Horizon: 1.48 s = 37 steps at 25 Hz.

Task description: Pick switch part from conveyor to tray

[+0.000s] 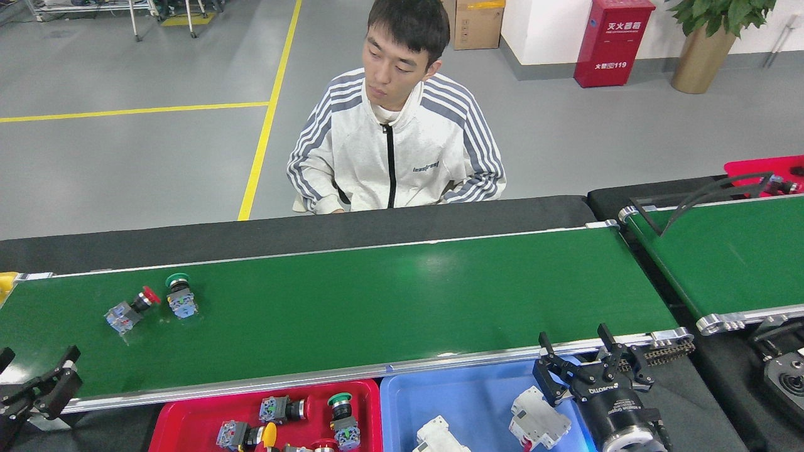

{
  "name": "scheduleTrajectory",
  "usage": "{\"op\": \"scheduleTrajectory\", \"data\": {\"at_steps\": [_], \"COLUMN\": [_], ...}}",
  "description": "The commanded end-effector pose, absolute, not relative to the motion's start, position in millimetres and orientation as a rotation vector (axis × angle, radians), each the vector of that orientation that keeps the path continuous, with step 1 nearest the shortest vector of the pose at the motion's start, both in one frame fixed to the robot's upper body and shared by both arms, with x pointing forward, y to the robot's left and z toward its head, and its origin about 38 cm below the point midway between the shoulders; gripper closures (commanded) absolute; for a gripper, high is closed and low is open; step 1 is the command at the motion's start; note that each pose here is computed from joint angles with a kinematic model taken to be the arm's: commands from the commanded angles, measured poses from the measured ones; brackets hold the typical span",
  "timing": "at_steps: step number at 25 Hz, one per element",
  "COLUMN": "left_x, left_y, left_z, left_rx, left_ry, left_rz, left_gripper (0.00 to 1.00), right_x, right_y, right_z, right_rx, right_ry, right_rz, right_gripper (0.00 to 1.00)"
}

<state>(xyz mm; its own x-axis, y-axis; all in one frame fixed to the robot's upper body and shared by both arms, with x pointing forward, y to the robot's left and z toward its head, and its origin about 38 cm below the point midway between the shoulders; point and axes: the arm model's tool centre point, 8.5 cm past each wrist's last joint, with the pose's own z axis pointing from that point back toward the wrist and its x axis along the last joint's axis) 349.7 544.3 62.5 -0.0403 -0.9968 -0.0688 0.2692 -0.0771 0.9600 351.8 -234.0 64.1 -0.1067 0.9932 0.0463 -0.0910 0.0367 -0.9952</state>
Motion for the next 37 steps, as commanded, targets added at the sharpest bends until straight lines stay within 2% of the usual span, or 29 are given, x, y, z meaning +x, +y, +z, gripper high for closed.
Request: {"op": "scheduleTrajectory", "data": {"at_steps": [1, 5, 9, 17, 19, 22, 27, 29, 33, 37], "left_x": [357, 354, 357, 357, 357, 358, 363, 365, 370, 386], "left_y": [544, 546, 557, 592, 596, 597, 592, 586, 579, 566], "left_z": [74, 63, 47, 40, 40, 39, 36, 33, 33, 57], "left_rx": [1.017, 0.983, 0.977, 1.097, 1.119, 1.137, 1.144, 1.132, 1.128, 1.159], "left_ry": [-1.06, -1.04, -0.94, -0.726, -0.693, -0.668, -0.662, -0.678, -0.709, -0.824], "left_rz": [-1.424, -1.421, -1.348, -1.234, -1.209, -1.184, -1.159, -1.155, -1.157, -1.216], "left_gripper": [0.0, 0.0, 0.0, 0.0, 0.02, 0.1, 0.25, 0.35, 0.36, 0.36], "right_x": [357, 358, 359, 361, 360, 359, 359, 359, 360, 360], "right_y": [-234, -230, -217, -195, -193, -191, -190, -190, -191, -194], "right_z": [75, 76, 76, 78, 77, 75, 74, 74, 74, 74], "right_rx": [-1.084, -1.082, -1.059, -1.013, -1.004, -0.993, -0.991, -0.991, -0.993, -0.999], "right_ry": [-1.271, -1.283, -1.317, -1.383, -1.392, -1.393, -1.392, -1.392, -1.39, -1.383], "right_rz": [1.288, 1.297, 1.331, 1.395, 1.407, 1.417, 1.418, 1.418, 1.416, 1.406], "right_gripper": [0.0, 0.0, 0.0, 0.0, 0.0, 0.0, 0.0, 0.0, 0.0, 0.0]}}
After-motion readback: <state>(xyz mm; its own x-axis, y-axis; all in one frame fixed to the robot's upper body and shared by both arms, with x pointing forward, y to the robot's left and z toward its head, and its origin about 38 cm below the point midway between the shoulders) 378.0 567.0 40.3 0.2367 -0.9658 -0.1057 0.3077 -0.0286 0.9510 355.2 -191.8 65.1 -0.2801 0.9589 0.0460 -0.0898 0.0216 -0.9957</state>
